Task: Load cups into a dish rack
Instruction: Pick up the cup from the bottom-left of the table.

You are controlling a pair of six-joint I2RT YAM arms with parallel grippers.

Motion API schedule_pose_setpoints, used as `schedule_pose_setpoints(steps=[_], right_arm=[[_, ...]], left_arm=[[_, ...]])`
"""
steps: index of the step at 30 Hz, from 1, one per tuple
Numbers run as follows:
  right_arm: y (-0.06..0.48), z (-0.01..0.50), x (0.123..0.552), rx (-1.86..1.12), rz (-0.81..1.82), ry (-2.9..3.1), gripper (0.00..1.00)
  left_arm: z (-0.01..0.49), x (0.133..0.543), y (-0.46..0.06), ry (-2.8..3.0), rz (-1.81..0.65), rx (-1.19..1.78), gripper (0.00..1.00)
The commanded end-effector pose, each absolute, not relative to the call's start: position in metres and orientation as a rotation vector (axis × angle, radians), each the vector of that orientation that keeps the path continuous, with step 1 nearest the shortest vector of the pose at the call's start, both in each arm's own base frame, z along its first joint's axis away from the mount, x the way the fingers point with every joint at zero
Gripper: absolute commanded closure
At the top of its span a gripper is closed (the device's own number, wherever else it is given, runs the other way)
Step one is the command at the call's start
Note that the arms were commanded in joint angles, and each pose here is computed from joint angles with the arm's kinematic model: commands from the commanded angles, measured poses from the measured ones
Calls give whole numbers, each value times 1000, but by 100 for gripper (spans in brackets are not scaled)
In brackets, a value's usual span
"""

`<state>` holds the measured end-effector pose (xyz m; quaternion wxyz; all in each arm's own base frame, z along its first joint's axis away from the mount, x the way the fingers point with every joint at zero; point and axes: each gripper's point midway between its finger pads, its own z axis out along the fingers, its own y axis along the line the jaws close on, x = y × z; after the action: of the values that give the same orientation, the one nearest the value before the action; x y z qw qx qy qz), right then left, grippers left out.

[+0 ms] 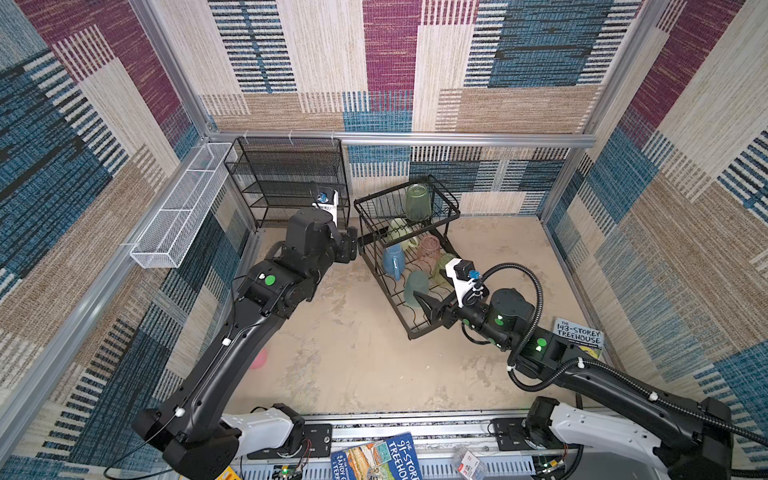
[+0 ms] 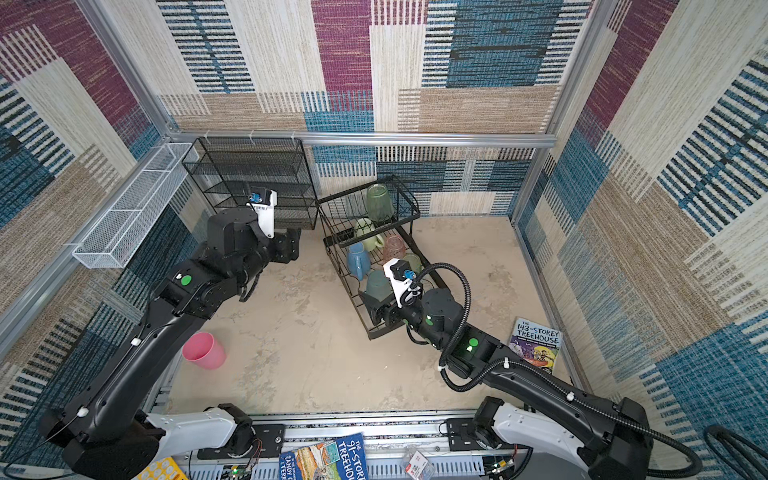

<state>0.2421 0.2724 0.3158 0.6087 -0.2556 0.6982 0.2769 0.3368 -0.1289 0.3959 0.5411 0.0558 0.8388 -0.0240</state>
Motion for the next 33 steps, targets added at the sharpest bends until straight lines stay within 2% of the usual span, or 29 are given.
schedule_pose_setpoints(steps=[1, 10, 18, 29, 33], right_arm=[[283, 319, 237, -603, 645, 1587, 8], [304, 302, 227, -668, 701, 1595, 8], [309, 295, 220, -683, 755, 1613, 8], [315, 295, 202, -747, 804, 1601, 9], [333, 299, 187, -808, 816, 1563, 9]], left_arm=[[351, 305, -89, 2198, 91, 9, 23], [258, 254, -26, 2529, 214, -376, 29], [186, 245, 9, 2658, 235, -703, 27], [167, 255, 47, 2543, 153, -1017, 28], [166, 258, 63, 2527, 224, -1040, 29]])
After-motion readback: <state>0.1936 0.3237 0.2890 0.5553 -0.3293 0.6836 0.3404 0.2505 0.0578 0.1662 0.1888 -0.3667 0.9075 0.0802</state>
